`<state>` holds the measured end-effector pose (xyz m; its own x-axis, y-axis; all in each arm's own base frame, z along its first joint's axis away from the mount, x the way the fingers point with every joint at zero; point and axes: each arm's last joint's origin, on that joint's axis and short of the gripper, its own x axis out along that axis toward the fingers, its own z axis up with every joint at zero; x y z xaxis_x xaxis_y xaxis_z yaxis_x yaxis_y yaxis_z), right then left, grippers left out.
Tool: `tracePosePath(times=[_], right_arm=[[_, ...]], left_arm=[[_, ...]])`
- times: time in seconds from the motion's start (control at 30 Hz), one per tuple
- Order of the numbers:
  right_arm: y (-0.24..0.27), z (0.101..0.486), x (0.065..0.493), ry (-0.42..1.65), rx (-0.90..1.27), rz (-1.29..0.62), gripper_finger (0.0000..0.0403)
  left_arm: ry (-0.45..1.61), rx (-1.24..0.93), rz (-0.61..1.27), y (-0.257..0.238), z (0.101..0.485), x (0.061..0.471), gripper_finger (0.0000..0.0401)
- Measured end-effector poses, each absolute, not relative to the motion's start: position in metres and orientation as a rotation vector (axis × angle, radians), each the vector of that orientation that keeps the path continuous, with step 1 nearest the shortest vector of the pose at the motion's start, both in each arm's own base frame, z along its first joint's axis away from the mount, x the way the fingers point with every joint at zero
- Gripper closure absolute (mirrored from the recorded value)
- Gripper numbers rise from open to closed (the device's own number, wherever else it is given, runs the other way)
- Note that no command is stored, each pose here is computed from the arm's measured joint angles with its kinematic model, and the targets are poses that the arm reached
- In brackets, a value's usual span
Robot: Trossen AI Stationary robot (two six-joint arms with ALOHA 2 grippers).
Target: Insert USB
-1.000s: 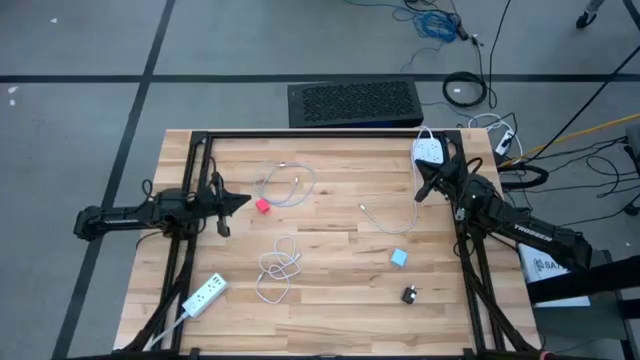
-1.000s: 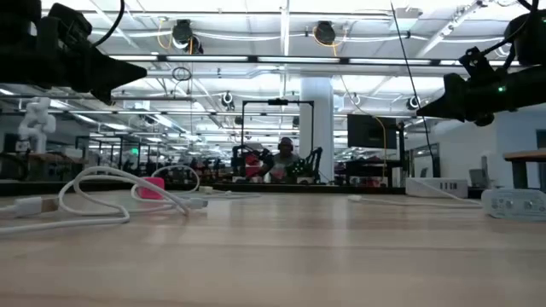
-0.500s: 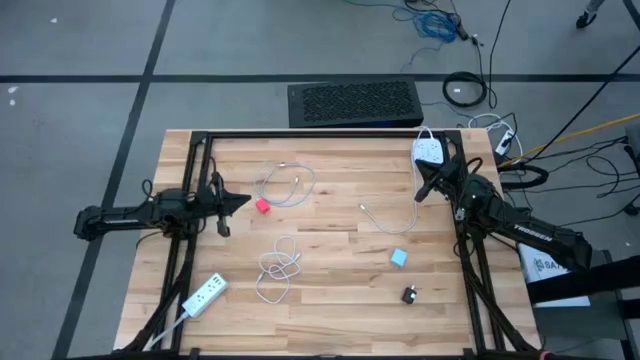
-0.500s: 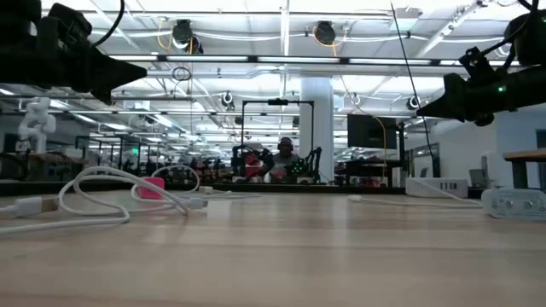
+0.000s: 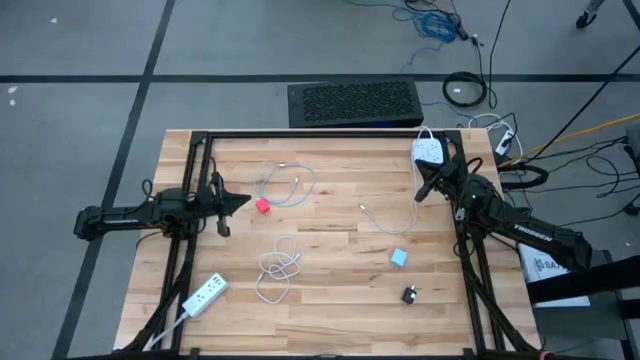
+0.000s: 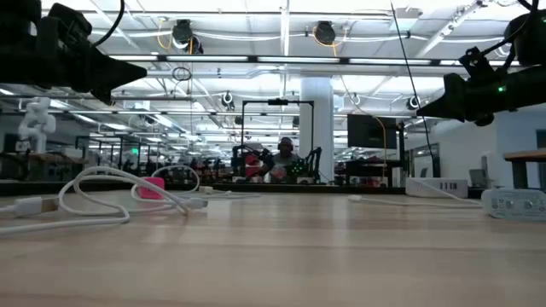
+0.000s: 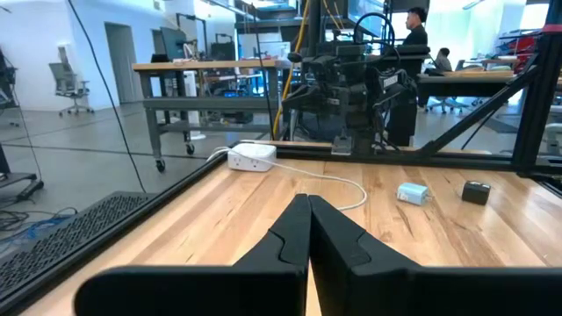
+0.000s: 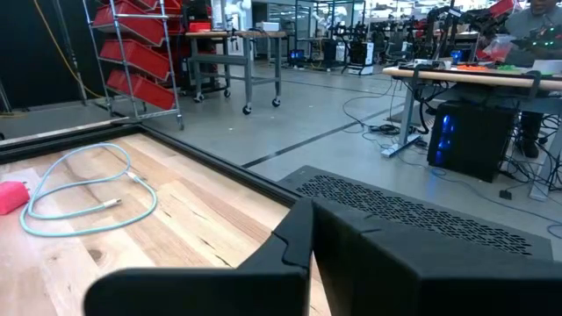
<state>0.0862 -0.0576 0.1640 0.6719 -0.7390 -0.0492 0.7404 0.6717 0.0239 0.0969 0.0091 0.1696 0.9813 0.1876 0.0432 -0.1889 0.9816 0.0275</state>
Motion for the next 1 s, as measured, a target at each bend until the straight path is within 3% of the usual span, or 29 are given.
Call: tracePosePath(times=[0.57,0.87,1.0], right_arm=[[-0.058,0.164,0.086,0.036,0.043,-0.834,0.0403],[-0.058,0.164,0.086,0.037,0.043,-0.833,0.0403],[-0.058,0.164,0.086,0.036,0.043,-0.833,0.0403]], left_arm=[[-0.059,0.031,0.19,0.009,0.171,0.097,0.0393],[-0.445,-0.164,0.14,0.008,0.206,0.088,0.0393],[-0.442,-0.089,0.12,0.007,0.217,0.086,0.0393]])
